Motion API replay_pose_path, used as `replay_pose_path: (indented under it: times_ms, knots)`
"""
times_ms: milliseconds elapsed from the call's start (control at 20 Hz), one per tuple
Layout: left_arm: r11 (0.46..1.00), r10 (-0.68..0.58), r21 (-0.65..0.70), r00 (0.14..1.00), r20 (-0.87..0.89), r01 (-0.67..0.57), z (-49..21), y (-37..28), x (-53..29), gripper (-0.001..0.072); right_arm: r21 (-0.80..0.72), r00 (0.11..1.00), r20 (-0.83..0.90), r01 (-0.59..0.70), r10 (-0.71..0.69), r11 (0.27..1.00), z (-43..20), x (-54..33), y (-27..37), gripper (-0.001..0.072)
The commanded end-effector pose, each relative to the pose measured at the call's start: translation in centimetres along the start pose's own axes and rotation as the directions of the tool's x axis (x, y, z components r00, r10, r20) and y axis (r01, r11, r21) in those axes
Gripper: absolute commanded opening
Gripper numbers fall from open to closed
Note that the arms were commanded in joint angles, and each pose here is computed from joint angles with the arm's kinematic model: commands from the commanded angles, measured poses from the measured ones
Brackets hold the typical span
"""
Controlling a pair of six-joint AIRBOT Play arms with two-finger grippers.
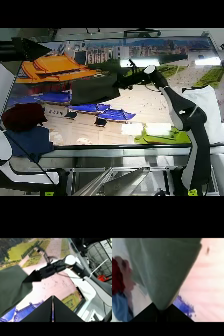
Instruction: Fold the shirts.
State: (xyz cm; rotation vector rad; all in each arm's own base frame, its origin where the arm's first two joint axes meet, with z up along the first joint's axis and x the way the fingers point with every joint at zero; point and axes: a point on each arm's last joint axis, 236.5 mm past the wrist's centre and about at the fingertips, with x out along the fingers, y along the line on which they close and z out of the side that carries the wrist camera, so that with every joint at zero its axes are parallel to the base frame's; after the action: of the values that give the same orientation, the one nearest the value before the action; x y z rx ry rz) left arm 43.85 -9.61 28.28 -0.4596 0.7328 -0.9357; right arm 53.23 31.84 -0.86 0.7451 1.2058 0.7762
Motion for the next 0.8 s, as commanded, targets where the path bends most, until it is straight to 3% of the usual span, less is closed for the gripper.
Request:
replay_pose_path:
  times_ms: [0, 200, 350, 450, 600, 750]
  knots:
    - [1.0, -0.004, -0.001, 1.0, -0.007, 0.004, -0.1, -0.1, 0.1, 0.0023, 0.018, 0.981, 0.194, 0.01, -0.013, 1.0, 5.5, -8.5, 3.6, 0.0017]
    - [1.0, -0.014, -0.012, 0.999, -0.035, 0.014, -0.8, -0.3, 0.0, 0.0023, 0.245, 0.867, 0.443, 0.126, -0.227, 0.961, 9.3, -26.3, 2.8, 0.0017]
    - [1.0, -0.021, -0.012, 0.998, -0.053, 0.021, -1.2, -0.5, 0.0, 0.0023, 0.437, 0.731, 0.511, 0.232, -0.452, 0.869, 6.1, -40.0, 0.3, 0.0017]
    - [1.0, -0.025, -0.012, 0.998, -0.061, 0.024, -1.4, -0.6, 0.0, 0.0023, 0.609, 0.637, 0.439, 0.307, -0.633, 0.731, 0.8, -47.3, -2.8, 0.0018]
    - [0.999, -0.031, -0.012, 0.997, -0.077, 0.03, -1.8, -0.7, 0.0, 0.0024, 0.817, 0.488, 0.15, 0.429, -0.86, 0.386, -9.8, -54.3, -7.9, 0.0016]
    - [0.999, -0.044, -0.011, 0.993, -0.106, 0.043, -2.5, -1.1, 0.1, 0.0023, 0.847, 0.385, -0.103, 0.518, -0.917, 0.122, -18.2, -56.4, -11.6, 0.0017]
